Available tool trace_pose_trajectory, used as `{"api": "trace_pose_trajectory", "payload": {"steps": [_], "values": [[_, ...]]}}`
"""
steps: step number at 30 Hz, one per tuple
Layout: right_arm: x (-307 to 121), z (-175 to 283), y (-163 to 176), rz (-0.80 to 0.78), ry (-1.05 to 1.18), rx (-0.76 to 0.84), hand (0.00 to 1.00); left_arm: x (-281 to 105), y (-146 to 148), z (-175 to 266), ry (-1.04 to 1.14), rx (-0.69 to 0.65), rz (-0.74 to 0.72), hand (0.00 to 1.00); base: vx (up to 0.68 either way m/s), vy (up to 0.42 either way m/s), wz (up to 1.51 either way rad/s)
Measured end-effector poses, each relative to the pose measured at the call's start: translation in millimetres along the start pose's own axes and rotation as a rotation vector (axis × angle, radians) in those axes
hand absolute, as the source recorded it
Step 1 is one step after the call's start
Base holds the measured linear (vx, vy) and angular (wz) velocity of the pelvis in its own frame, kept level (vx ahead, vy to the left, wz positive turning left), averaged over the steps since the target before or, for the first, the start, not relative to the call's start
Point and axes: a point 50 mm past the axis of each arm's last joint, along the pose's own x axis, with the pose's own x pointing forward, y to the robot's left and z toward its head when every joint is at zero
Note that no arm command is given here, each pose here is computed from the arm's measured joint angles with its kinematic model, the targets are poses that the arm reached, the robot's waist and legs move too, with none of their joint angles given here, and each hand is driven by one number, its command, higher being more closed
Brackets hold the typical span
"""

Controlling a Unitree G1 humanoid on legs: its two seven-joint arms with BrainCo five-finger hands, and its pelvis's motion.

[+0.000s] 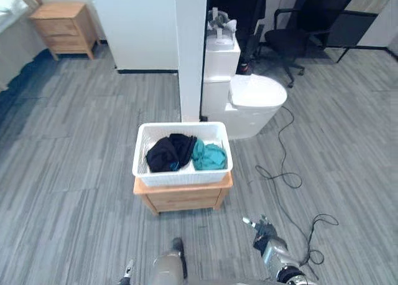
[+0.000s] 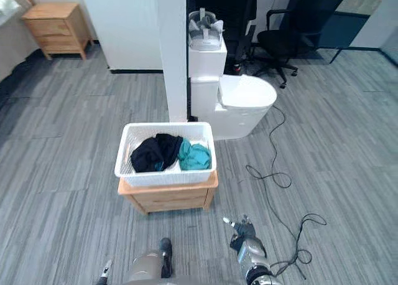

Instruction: Pick up the laundry basket with both hands and put the clothes into the washing machine.

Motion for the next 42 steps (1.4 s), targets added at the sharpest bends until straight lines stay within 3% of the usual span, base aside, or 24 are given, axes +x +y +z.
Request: {"api": "trace_pose_trajectory", "payload": {"steps": [3,8,11,16,21,25,31,37,42], "values": [[-5.6,-26.9,-11.6,-0.018,0.092,0.005,0.00,5.0,-14.9,23.1,-0.059,0.086,-0.055,0.00,0.48,0.206,0.52],[-4.9,-25.2,-17.6,-0.043,0.088,0.055,0.00,5.1,-41.9,41.7,-0.142,0.087,-0.127,0.00,0.32,0.018,0.29],[-6.7,-30.9,-24.8,-0.066,0.107,0.059,0.00,1.9,-55.3,34.3,-0.139,0.079,-0.165,0.00,0.26,-0.201,0.70],[-0.6,-3.0,-25.6,-0.062,0.015,0.040,0.00,-3.4,-61.9,14.2,-0.102,0.036,-0.182,0.00,0.19,-0.214,0.33],[-2.9,52.5,-17.0,-0.053,-0.227,0.057,0.00,-4.7,-54.3,15.5,-0.123,0.014,-0.174,0.00,0.04,-0.085,-0.01],[-13.6,86.9,-17.2,-0.083,-0.397,0.054,0.00,-5.6,-22.5,24.3,-0.173,-0.123,-0.081,0.00,0.01,0.006,-0.08],[-32.4,126.4,-17.4,-0.095,-0.599,-0.025,0.00,-21.7,13.4,94.5,-0.486,-0.216,-0.006,0.00,0.01,0.004,-0.02],[-39.4,157.2,-36.1,-0.145,-0.704,-0.119,0.00,-38.1,52.4,141.0,-0.678,-0.198,0.085,0.00,0.00,-0.001,-0.03],[-42.4,183.5,-37.6,-0.136,-0.767,-0.160,0.00,-46.4,45.3,192.9,-0.814,-0.106,0.098,0.00,0.00,0.002,-0.08]]}}
